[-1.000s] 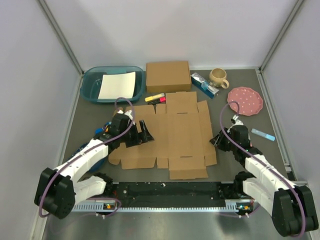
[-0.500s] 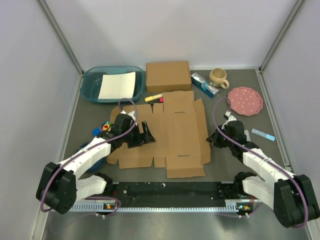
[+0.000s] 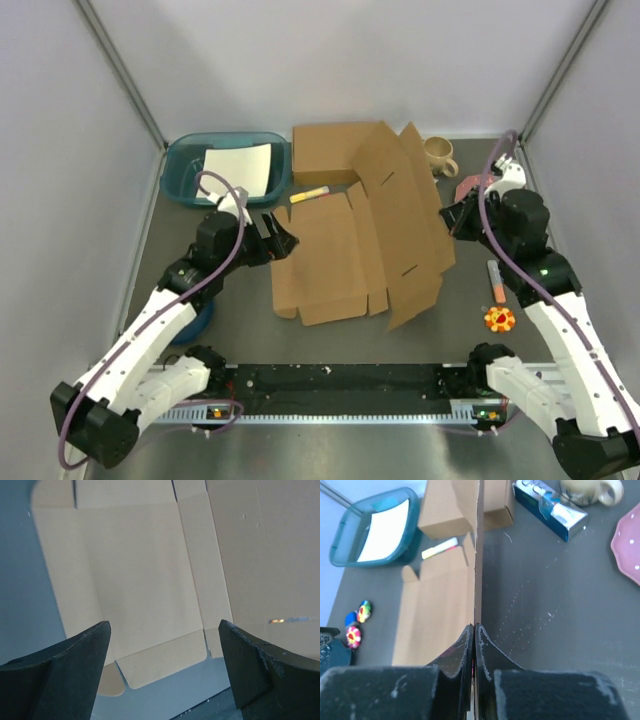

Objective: Fold the paper box

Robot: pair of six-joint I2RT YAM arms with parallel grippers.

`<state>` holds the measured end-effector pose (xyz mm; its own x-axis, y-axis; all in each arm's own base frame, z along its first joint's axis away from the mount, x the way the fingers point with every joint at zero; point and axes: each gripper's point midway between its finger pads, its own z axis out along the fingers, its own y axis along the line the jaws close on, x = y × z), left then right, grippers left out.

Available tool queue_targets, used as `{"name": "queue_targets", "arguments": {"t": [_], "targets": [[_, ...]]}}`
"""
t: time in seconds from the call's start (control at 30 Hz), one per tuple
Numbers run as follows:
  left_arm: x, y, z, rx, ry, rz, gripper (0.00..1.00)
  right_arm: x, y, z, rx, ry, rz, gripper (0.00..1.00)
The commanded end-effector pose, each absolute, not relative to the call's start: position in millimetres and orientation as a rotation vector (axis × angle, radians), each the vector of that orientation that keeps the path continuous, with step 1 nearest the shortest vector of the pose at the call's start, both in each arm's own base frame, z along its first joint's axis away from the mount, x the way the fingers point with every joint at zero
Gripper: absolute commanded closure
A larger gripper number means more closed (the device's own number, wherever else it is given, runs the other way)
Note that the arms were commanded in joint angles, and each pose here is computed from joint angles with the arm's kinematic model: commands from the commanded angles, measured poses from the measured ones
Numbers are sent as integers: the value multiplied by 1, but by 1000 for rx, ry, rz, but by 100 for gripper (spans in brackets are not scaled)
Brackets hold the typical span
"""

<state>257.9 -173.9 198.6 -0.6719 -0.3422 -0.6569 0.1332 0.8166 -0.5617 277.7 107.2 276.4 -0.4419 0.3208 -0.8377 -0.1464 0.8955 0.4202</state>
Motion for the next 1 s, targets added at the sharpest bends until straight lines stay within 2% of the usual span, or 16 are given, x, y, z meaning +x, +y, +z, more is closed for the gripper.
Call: {"name": "queue_targets", "arguments": {"t": [0.0, 0.17, 0.4, 0.57, 0.77, 0.97], "targets": [[270, -163, 248, -149, 2023, -706, 4, 258, 119, 301, -3, 2005, 581, 100], [280, -158, 268, -126, 1931, -665, 2, 230, 146, 327, -235, 2013, 742, 100], [280, -152, 315, -83, 1707, -692, 2, 166, 173, 370, -494, 1895, 1022, 100], [267, -122, 344, -168, 1601, -621, 2, 142, 179, 389, -619, 1833, 1057, 100], [251, -111, 364, -178, 1501, -640, 2, 195, 179, 366, -547, 1981, 933, 100], [255, -115, 340, -189, 1575, -637, 2, 294, 166, 297, -324, 2209, 641, 100]]}}
